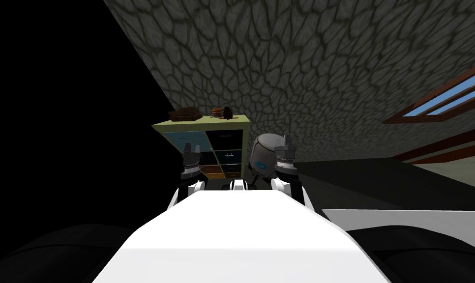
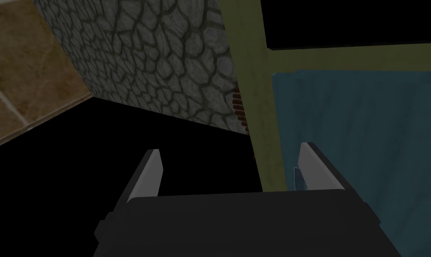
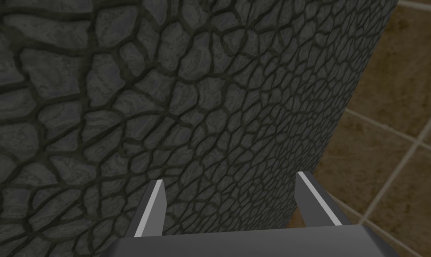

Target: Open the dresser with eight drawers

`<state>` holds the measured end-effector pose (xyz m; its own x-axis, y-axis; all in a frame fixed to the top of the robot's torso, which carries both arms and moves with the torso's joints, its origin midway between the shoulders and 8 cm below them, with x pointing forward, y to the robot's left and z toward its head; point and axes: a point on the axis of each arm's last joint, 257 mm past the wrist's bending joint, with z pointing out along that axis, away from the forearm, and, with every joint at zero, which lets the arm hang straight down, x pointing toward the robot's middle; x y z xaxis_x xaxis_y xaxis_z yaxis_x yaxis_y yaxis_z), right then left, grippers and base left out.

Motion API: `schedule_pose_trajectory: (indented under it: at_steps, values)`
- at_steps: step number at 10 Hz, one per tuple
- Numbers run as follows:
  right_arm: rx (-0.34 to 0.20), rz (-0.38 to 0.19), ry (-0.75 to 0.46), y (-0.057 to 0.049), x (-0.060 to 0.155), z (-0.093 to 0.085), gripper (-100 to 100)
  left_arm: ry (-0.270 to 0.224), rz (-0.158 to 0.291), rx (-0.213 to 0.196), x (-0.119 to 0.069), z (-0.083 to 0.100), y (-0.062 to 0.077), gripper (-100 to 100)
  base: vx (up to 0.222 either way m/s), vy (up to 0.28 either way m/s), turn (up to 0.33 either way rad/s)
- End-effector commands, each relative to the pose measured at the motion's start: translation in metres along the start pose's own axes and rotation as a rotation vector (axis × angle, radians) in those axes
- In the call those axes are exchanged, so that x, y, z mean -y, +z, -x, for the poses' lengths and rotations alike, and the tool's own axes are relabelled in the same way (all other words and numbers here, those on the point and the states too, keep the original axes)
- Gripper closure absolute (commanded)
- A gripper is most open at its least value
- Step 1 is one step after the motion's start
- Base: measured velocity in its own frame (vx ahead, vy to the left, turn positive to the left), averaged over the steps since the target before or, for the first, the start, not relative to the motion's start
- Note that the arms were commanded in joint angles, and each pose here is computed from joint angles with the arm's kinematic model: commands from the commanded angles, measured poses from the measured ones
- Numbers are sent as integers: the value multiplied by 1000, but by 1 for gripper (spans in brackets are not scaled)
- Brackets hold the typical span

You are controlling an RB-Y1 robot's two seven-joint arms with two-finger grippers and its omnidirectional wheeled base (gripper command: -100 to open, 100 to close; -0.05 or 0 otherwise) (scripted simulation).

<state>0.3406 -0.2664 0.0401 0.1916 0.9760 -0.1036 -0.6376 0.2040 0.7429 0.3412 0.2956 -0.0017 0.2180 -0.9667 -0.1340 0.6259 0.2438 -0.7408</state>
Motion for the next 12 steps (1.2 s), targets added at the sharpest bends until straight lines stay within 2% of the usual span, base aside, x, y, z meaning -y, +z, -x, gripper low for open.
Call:
schedule_pose_trajectory:
  at_steps: [1,5,11,12]
  values:
    - [0,0,0,0,0,0,0,15,28,-52,-16,-6,-4,-100,4,-41,0]
    - [0,0,0,0,0,0,0,25,91,-92,-50,-12,-14,-100,2,-54,0]
    - [0,0,0,0,0,0,0,21,190,-107,-100,-16,-32,-100,1,-58,0]
    - [0,0,0,0,0,0,0,19,218,-109,-114,-17,-38,-100,3,-61,-2]
